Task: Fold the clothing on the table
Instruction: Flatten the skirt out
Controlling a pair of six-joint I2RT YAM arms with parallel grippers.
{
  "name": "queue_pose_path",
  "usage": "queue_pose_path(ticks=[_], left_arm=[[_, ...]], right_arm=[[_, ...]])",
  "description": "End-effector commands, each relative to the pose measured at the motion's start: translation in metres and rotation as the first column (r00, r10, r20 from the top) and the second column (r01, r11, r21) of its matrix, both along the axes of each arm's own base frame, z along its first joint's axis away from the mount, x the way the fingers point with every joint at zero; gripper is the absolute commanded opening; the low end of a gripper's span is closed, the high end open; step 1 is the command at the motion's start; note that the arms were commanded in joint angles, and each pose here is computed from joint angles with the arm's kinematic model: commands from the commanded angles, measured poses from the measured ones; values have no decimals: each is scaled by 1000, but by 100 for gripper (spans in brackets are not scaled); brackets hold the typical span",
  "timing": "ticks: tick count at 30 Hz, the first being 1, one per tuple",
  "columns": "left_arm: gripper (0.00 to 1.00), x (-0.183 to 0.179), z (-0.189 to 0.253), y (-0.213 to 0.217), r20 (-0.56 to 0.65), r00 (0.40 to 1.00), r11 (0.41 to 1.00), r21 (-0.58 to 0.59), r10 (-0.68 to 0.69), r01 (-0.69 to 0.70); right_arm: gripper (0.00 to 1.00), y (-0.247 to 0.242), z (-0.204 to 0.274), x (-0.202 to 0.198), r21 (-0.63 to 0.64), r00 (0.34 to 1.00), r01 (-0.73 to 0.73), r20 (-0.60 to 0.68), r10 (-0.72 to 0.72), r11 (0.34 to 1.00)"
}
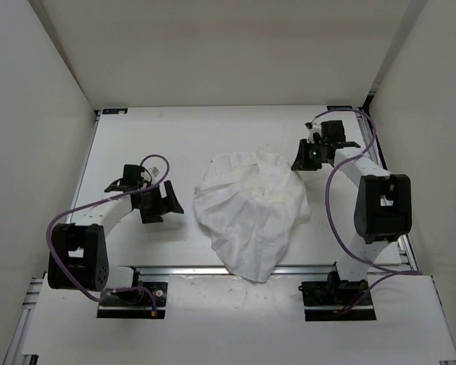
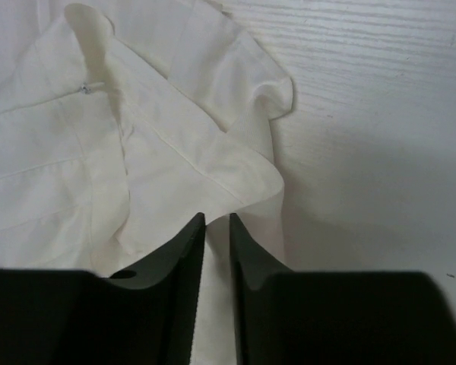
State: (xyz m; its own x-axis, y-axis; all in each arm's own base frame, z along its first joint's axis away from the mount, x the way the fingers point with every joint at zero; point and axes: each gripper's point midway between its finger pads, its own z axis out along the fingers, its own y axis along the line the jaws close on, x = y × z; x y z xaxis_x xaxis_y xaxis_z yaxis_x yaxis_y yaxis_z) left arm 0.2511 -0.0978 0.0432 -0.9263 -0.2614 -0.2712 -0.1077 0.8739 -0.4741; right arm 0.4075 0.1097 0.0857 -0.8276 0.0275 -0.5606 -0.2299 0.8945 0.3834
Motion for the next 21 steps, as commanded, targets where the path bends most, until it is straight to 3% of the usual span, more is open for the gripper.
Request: queue_pose_path(ticks=[1, 5, 8, 10, 21], left_arm=[[99, 0, 7, -3, 34, 999, 1000, -30, -3, 4], [99, 1, 9, -3, 35, 999, 999, -45, 9, -7], [99, 2, 9, -4, 37, 999, 999, -45, 9, -7], [98, 1, 8, -6, 33, 999, 999, -46, 7, -5], [98, 3, 9, -14, 40, 999, 998, -67, 15, -12]], right_arm=[[20, 0, -2, -1, -36, 998, -61, -7, 61, 998], [23, 5, -3, -11, -59, 996, -91, -21, 90, 994], [43, 7, 1, -17, -49, 994, -107, -18, 107, 993], [47, 8, 10, -19, -22, 995, -101, -7, 101, 995], [47, -7, 16, -26, -29, 994, -107, 23, 108, 994]])
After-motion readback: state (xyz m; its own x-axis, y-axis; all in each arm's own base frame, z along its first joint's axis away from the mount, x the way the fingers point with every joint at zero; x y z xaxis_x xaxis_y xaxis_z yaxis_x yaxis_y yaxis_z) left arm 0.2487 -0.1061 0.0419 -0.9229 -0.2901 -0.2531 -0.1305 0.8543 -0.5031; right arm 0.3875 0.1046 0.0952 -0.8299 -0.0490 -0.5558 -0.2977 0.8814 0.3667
